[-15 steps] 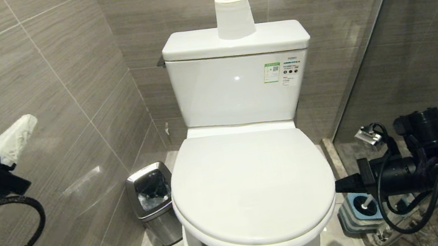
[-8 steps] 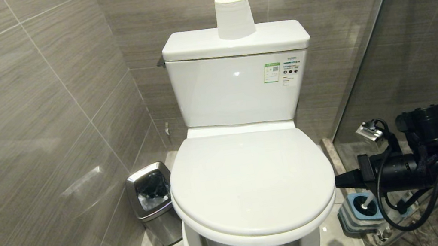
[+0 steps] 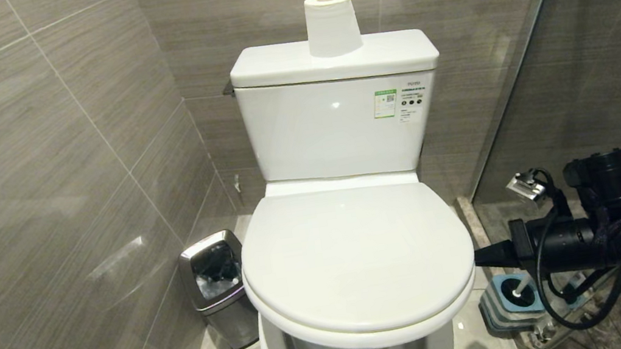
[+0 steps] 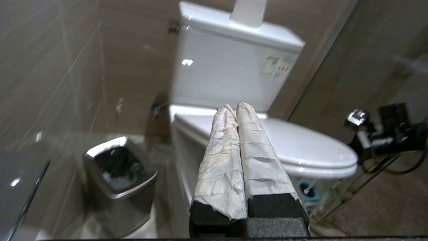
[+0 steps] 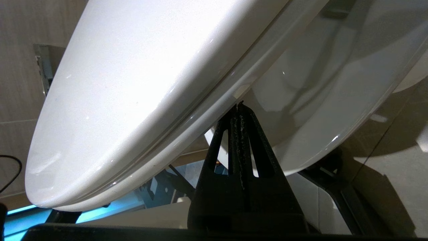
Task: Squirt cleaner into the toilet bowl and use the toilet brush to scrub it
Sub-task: Use the right hand to fully open the toilet lid
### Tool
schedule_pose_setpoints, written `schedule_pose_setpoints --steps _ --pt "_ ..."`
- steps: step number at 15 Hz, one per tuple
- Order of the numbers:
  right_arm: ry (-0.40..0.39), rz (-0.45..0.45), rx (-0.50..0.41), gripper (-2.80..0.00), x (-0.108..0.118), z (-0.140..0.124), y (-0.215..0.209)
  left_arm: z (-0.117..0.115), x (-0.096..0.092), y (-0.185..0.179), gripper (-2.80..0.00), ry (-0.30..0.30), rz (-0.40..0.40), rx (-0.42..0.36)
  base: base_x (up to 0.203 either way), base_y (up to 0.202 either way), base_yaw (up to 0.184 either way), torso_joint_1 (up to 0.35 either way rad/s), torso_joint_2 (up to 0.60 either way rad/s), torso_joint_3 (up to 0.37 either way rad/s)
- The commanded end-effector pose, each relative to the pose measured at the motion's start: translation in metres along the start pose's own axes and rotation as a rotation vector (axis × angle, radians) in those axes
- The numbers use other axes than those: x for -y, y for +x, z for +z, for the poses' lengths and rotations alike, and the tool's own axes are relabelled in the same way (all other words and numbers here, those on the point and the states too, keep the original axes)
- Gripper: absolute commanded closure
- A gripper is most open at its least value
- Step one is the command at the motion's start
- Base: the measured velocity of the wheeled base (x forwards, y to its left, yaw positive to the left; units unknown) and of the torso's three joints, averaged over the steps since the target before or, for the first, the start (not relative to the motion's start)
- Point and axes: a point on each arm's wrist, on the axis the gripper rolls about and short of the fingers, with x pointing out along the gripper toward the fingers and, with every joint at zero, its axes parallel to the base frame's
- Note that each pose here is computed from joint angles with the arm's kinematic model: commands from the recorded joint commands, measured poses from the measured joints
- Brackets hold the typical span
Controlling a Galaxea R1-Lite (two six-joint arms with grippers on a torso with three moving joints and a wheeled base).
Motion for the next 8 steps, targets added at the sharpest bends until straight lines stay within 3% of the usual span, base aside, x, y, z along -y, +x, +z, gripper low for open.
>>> schedule_pose_setpoints --steps 1,4,8 --pt "0.0 0.005 -0.001 0.0 -0.002 -0.002 -0.002 -0.008 0.008 -0.023 0.0 0.035 0.043 -0.003 0.0 0.0 0.0 0.0 0.0 0.0" --pt "-0.008 0.007 0.01 0.0 -0.003 0.001 -0.003 -0.021 0.002 -0.022 0.0 0.107 0.118 -0.06 0.0 0.0 0.0 0.0 0.0 0.0" --pt "-0.002 0.0 0.02 0.0 0.0 0.002 -0.006 -0.038 -0.007 -0.017 0.0 0.088 0.16 -0.13 0.0 0.0 0.0 0.0 0.0 0.0"
